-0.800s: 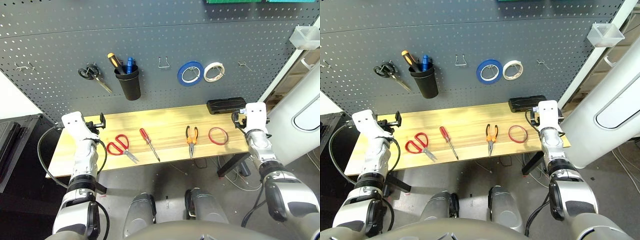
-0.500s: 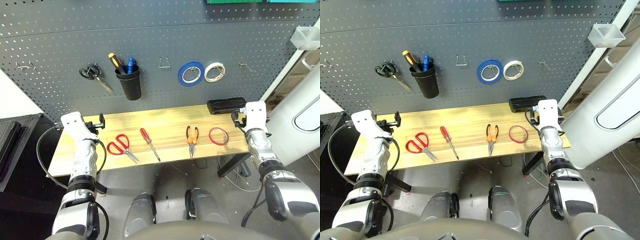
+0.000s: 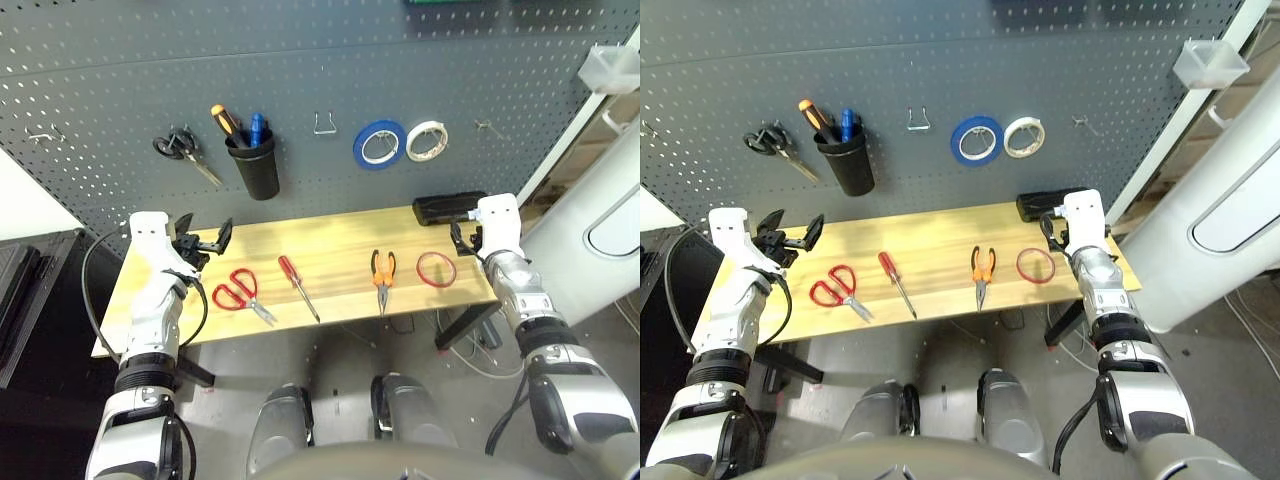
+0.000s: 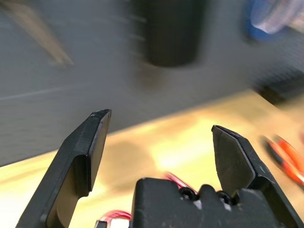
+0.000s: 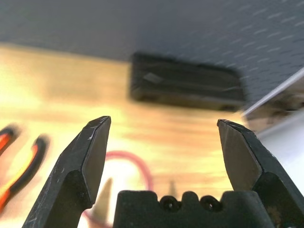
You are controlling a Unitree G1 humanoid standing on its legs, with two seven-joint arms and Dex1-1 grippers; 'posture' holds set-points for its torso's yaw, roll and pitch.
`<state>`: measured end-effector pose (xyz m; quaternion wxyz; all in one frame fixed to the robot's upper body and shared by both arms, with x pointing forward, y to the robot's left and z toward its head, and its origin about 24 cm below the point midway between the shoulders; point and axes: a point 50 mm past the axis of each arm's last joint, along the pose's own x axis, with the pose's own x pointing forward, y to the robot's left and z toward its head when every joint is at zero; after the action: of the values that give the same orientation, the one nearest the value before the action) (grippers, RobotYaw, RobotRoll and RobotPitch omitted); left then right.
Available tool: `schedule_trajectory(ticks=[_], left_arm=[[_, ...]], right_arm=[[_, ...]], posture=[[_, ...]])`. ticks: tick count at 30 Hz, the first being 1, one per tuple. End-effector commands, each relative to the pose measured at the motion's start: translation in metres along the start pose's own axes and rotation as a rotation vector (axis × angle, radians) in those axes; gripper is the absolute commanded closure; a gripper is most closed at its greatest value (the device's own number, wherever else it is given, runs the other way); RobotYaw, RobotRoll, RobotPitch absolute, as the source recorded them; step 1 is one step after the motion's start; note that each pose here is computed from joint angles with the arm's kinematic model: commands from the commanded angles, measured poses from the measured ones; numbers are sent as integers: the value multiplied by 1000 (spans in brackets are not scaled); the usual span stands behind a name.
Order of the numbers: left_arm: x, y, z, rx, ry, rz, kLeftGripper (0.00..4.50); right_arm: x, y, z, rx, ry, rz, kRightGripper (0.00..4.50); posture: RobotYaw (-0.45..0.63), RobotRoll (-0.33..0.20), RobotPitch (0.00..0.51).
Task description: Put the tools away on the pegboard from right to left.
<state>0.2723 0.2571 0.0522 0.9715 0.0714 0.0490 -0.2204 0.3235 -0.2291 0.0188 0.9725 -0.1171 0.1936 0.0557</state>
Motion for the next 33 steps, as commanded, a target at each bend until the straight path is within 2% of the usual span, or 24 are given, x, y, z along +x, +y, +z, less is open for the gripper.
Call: schedule_trajectory(ticks=[1, 5, 10, 18, 22, 29, 33], left_arm=[[-3, -17, 5, 5, 31, -178, 43], [-2, -27, 13, 8, 39, -285, 43], [1, -34, 19, 33, 45, -377, 43], [-3, -41, 23, 35, 48, -443, 43], [-8, -47, 25, 46, 56, -470, 43], [-8, -55, 32, 51, 53, -482, 43], [-5, -57, 37, 55, 46, -484, 0]], right_arm=[[-3, 0, -1, -70, 72, 113, 0], [-2, -1, -3, -137, 144, 191, 0], [8, 5, -9, -144, 222, 228, 0], [22, 29, -12, -99, 311, 253, 0], [24, 37, -16, -54, 361, 259, 0], [22, 47, -28, -34, 418, 254, 0], [22, 49, -33, -25, 427, 239, 865]], posture=[[-117, 0, 130], [-110, 0, 152], [-82, 0, 168], [-48, 0, 201], [-36, 0, 228], [-25, 0, 239], [-20, 0, 239]])
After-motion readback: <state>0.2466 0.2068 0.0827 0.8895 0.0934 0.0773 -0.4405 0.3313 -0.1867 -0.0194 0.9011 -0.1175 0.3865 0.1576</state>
